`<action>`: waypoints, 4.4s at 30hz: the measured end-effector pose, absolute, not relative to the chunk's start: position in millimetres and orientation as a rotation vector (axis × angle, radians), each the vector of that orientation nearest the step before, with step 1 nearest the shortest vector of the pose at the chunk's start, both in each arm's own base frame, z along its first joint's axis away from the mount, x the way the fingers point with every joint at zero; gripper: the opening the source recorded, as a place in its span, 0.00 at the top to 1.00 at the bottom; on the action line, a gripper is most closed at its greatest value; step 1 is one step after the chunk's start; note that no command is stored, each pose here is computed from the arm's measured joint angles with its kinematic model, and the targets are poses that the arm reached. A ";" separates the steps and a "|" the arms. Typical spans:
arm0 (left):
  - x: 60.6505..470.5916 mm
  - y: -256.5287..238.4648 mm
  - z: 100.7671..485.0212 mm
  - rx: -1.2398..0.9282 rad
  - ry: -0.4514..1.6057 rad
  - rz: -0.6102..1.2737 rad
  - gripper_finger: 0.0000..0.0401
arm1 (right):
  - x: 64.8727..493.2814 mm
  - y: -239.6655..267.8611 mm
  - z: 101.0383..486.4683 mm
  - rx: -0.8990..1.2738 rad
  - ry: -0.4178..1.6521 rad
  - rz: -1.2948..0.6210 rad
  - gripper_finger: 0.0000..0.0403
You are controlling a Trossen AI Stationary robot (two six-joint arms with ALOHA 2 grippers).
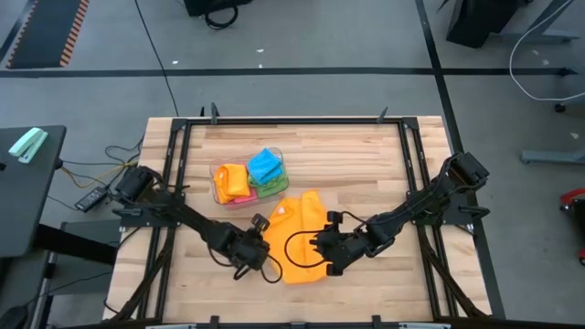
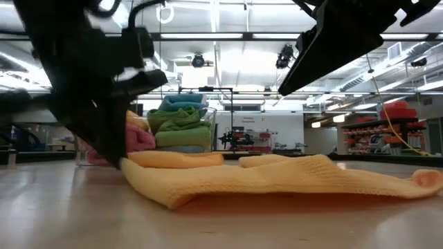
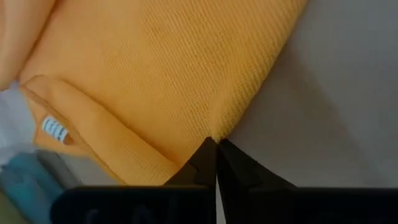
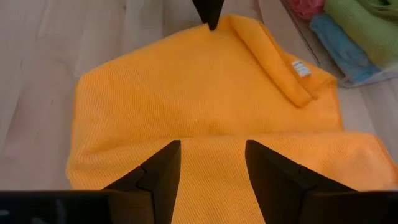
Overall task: Fold microfiber towels
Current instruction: Fold the yellow microfiber towel
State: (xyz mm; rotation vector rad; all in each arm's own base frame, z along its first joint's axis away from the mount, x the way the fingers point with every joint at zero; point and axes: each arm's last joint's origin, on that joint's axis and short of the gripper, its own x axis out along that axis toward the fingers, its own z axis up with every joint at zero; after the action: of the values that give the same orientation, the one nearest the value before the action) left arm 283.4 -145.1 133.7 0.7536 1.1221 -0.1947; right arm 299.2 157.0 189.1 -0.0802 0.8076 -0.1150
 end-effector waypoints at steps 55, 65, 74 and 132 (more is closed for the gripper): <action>259.3 -183.0 233.4 0.230 1.620 -0.066 0.98 | 304.3 125.4 116.4 -0.058 0.955 -0.266 0.53; 298.3 -157.9 264.4 0.422 1.391 -0.124 0.98 | 297.2 132.3 104.7 -0.002 0.748 -0.217 0.53; 339.9 -148.2 270.1 0.704 1.066 -0.260 0.95 | 270.9 151.6 139.7 -0.054 0.752 -0.188 0.53; 340.1 -187.2 149.3 0.455 1.179 -0.131 0.67 | 267.4 175.5 127.3 0.151 0.649 -0.032 0.53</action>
State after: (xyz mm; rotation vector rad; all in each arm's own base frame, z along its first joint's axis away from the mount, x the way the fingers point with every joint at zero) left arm 340.1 -187.2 149.3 0.4553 1.1791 -0.1310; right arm 267.4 175.5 127.3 0.1511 0.6492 -0.0325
